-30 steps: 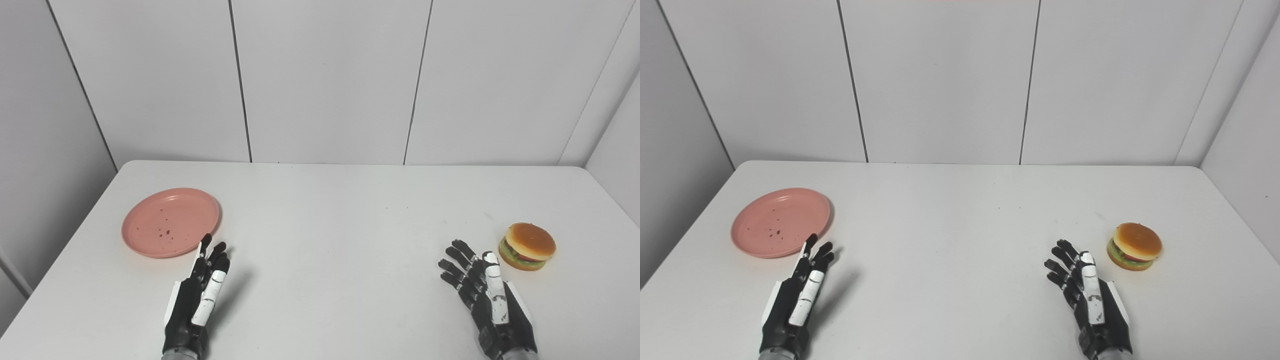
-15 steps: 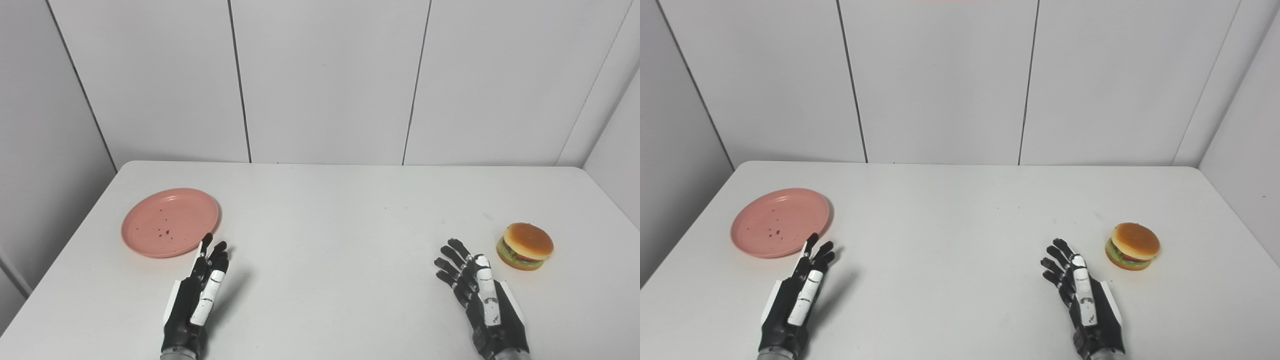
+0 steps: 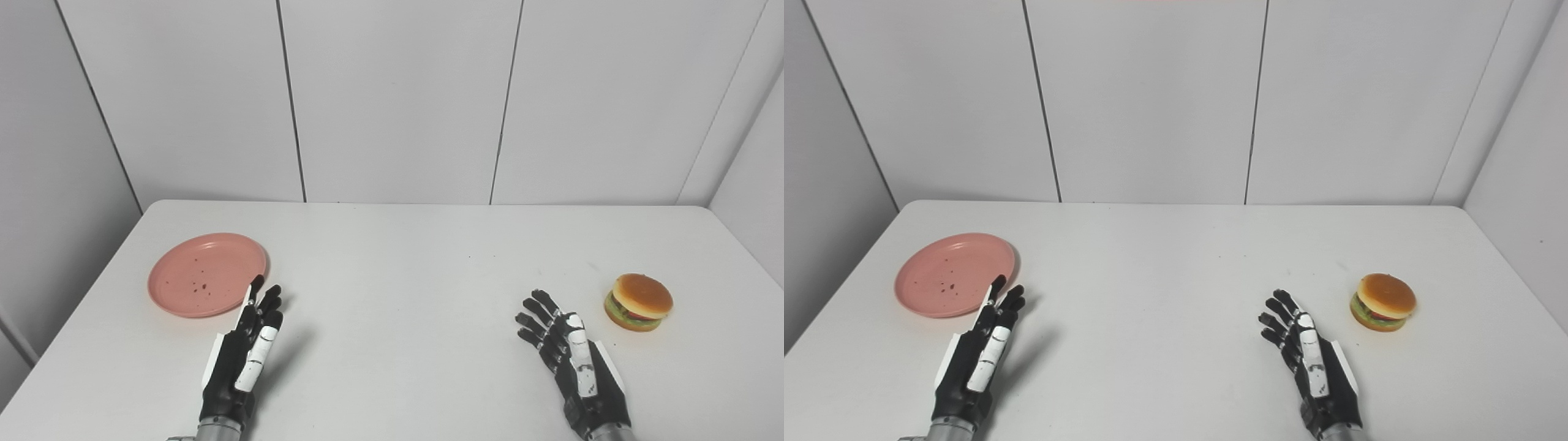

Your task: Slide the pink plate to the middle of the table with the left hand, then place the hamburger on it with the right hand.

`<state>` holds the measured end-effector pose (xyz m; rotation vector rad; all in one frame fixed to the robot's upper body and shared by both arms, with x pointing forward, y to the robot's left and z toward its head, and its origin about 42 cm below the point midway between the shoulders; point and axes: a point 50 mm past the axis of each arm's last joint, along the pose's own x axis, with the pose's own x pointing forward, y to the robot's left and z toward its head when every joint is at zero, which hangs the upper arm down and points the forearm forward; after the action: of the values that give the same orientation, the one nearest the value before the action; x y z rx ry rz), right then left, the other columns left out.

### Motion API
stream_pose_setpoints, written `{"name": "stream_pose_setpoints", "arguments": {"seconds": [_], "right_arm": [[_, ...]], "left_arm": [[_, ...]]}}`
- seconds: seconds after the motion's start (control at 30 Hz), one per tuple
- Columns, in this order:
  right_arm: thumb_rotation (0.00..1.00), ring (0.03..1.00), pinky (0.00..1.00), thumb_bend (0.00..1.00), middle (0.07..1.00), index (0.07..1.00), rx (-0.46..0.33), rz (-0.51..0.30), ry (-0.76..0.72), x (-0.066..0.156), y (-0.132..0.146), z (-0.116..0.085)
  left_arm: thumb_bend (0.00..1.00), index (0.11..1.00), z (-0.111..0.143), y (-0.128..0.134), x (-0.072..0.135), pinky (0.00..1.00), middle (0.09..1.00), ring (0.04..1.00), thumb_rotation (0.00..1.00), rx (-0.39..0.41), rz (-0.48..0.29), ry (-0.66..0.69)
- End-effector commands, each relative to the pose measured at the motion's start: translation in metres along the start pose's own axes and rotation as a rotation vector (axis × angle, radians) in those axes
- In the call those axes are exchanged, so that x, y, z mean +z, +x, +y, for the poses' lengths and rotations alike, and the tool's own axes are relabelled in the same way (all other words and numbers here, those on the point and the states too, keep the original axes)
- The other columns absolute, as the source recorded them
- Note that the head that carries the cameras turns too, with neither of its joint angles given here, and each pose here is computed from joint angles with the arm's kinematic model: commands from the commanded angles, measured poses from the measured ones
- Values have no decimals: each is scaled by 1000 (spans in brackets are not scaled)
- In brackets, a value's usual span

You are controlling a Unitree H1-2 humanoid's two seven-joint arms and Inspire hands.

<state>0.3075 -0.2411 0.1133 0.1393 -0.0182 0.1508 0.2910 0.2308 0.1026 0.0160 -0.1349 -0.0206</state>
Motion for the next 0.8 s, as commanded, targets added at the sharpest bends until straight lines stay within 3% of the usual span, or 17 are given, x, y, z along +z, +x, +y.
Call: {"name": "stream_pose_setpoints", "arguments": {"seconds": [0.0, 0.37, 0.77], "right_arm": [[1000, 870, 883, 847, 904, 905, -12, 40, 14, -20, -9, -13], [1000, 877, 913, 841, 919, 923, -17, 42, 29, -29, -4, -30], [1000, 890, 932, 840, 934, 939, -8, 45, 27, -30, -3, -31]], "left_arm": [[727, 1000, -13, -13, -33, 998, 932, 949, 801, 2, 113, -13], [753, 997, -34, -9, -40, 975, 918, 942, 821, 13, 117, 14], [747, 988, -36, -8, -38, 955, 917, 934, 811, 20, 108, -4]]}}
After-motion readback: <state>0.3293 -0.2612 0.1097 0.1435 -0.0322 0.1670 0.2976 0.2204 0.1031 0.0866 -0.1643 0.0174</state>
